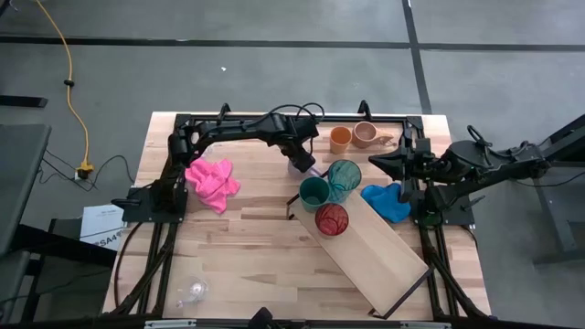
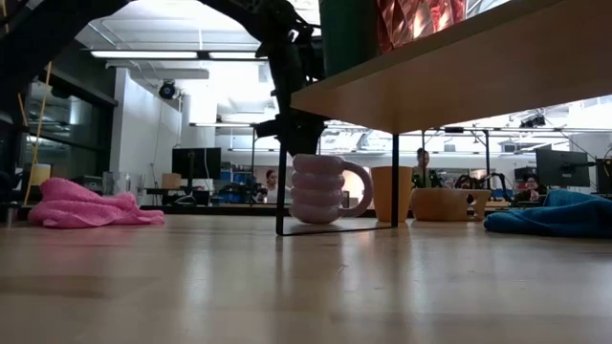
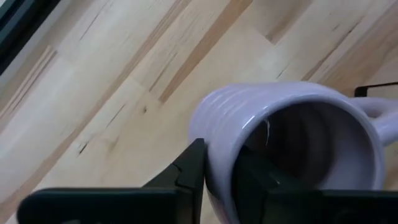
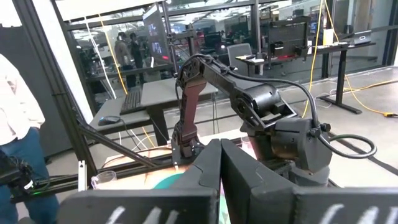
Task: Stack small to large cups/mugs on shelf
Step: Put the purple mug on the shelf
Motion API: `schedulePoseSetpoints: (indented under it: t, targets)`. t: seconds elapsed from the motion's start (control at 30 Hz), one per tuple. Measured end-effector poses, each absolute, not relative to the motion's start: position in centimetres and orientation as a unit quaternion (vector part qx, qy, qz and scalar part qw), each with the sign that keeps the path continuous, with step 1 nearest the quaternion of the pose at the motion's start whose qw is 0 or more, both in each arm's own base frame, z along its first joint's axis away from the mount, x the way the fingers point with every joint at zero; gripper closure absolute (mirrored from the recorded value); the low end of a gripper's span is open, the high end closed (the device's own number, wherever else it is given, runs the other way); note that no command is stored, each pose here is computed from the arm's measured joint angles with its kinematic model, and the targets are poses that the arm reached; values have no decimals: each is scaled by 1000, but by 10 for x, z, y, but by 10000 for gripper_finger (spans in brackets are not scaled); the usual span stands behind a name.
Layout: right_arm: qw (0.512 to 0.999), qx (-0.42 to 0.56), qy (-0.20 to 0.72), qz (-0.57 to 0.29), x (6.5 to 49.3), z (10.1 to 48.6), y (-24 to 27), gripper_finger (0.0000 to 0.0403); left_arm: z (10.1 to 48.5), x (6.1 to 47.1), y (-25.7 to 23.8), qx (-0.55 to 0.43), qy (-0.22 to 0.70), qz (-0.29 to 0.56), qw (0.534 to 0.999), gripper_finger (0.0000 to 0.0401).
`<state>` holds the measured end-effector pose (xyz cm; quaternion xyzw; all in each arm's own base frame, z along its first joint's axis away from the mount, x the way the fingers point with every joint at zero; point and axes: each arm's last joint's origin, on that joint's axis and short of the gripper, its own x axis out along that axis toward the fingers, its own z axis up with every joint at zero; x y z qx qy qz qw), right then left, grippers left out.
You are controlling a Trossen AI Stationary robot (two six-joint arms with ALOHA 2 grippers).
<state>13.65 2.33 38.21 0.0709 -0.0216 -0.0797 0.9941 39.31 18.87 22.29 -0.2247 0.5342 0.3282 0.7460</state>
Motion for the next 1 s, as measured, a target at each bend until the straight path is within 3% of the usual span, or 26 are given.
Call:
schedulePoseSetpoints:
  t: [0.53, 1.0]
  targets:
    - [994, 71, -21, -80, 137, 382, 23, 403, 224, 396, 190, -225, 519, 322, 759, 329]
    - [994, 71, -22, -80, 137, 382, 23, 403, 224, 395, 189, -224, 527, 318, 755, 136]
